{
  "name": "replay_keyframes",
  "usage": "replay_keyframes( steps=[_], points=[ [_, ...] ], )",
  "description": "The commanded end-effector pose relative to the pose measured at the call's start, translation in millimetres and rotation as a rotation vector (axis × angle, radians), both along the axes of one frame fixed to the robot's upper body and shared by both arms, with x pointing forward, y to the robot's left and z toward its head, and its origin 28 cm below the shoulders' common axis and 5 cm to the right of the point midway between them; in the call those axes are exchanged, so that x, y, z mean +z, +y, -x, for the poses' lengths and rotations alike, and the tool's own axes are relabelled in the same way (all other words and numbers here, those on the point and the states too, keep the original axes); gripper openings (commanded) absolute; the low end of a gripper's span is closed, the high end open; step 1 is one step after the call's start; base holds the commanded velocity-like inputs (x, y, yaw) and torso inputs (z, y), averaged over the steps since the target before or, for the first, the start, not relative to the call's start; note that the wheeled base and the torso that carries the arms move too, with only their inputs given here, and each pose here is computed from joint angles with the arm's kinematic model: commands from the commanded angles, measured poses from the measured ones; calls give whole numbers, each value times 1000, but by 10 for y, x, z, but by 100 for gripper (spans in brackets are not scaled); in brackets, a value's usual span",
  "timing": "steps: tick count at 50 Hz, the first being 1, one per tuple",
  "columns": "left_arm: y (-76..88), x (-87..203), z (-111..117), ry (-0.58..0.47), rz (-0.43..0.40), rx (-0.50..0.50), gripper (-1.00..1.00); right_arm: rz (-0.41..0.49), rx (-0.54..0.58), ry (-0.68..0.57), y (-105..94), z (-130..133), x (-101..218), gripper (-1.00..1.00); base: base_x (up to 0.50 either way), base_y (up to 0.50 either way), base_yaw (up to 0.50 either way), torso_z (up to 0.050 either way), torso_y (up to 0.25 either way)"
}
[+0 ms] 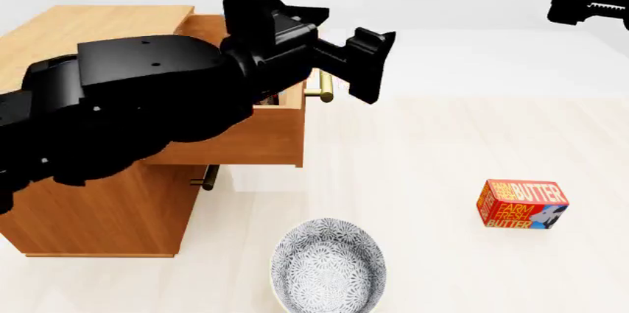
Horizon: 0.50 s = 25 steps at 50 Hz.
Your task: Put the chocolate pudding in the top drawer of the cabinet and close it.
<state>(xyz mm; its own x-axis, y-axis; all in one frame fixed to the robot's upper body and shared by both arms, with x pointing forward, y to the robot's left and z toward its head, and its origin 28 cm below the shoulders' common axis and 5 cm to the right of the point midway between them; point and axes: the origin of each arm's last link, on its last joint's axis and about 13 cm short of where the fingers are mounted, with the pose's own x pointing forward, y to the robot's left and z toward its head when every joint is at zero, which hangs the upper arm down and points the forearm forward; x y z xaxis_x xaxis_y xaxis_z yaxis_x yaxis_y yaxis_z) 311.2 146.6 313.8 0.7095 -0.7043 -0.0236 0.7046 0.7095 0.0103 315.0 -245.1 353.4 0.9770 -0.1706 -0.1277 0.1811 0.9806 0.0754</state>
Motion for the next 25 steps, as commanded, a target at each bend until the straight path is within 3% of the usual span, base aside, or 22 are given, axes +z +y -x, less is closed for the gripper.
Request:
replay_keyframes(
  steps=[1,25],
  points=[
    [-258,-139,116,27,-15,-100,100,-7,-41,14,-54,24,-92,100,0,0,0,0,0],
    [-607,-505,287,84,-71,-221,100,-17,-50,23,-101,88,-133,100,0,0,0,0,0]
  ],
)
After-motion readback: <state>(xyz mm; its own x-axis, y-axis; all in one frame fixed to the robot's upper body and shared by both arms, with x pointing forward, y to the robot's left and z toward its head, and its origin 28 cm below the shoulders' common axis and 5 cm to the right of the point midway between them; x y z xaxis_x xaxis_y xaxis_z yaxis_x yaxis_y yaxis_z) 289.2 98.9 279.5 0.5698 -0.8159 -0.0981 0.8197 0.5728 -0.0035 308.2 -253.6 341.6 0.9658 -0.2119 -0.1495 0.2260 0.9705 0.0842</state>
